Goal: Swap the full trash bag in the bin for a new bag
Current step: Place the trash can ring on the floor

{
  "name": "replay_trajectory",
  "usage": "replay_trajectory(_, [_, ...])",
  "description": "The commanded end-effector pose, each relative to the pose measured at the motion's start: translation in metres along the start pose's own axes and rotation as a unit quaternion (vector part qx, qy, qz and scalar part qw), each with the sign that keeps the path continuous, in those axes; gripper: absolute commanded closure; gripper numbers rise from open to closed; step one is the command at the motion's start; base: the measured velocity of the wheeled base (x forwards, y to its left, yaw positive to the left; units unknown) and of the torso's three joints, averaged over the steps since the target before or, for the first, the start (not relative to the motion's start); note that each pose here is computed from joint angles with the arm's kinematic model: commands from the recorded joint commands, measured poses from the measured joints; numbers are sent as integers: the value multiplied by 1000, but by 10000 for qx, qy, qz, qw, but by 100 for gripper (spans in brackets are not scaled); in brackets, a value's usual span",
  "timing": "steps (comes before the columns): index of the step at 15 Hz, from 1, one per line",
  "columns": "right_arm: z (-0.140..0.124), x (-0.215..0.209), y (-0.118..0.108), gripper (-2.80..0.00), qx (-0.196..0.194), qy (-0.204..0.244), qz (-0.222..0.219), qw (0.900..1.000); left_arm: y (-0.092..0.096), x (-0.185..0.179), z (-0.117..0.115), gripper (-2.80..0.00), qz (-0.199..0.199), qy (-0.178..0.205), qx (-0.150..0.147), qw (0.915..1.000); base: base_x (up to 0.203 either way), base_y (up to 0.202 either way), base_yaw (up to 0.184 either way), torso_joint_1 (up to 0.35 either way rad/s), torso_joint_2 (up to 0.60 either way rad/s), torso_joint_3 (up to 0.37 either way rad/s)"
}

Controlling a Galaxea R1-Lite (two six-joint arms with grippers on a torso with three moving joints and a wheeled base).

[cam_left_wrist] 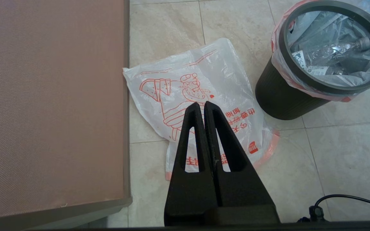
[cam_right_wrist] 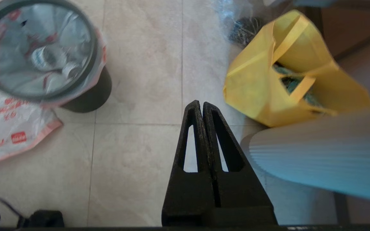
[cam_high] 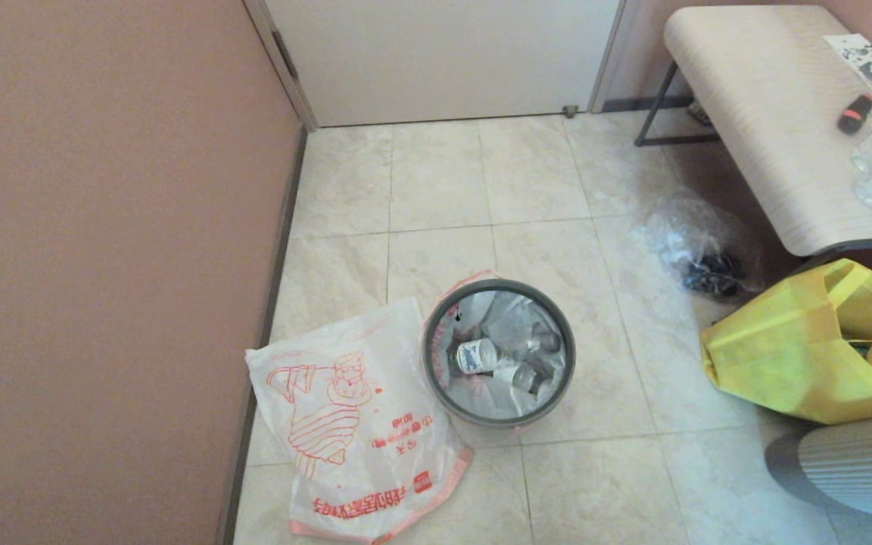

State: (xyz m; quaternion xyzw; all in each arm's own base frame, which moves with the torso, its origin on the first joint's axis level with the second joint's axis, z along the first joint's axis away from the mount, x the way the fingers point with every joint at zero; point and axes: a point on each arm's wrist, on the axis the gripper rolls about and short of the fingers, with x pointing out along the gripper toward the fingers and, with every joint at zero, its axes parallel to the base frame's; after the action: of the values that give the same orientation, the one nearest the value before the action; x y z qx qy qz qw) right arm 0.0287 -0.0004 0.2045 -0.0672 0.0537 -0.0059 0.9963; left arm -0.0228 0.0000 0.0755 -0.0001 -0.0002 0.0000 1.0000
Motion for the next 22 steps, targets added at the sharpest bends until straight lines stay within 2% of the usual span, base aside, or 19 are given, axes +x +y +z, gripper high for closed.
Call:
replay_trajectory(1, [27,49,-2,0,-27,649,117,9978,0,0,0,0,0,-2,-3,10000,0,0,0,0,0,0])
replay_trajectory(3, [59,92,0,0,-77,807,197,9965,0,0,0,0,0,2,-6,10000,0,0,0,0,0,0])
replay_trajectory(5, [73,145,16,0,-261,1213,199,9921,0,0,0,0,0,2,1,10000,0,0,0,0,0,0])
replay_trajectory(8, [65,225,68,0,-589,1882,-24,9804,0,0,0,0,0,2,1,10000,0,0,0,0,0,0])
replay_trajectory(12, [32,301,131,0,-484,2375,-164,9700,0,0,0,0,0,2,-6,10000,0,0,0,0,0,0])
replay_trajectory(14, [13,323,151,0,-331,2579,-63,9656,0,0,0,0,0,1,-6,10000,0,0,0,0,0,0])
replay_trajectory(16, [-5,328,171,0,-311,2830,315,9581,0,0,0,0,0,2,-5,10000,0,0,0,0,0,0])
replay_trajectory(21, [-22,323,190,0,-493,3044,564,9496,0,0,0,0,0,2,-3,10000,0,0,0,0,0,0])
replay_trajectory(22, [-28,325,193,-280,-516,3092,567,9479,0,0,0,0,0,-1,-4,10000,0,0,0,0,0,0])
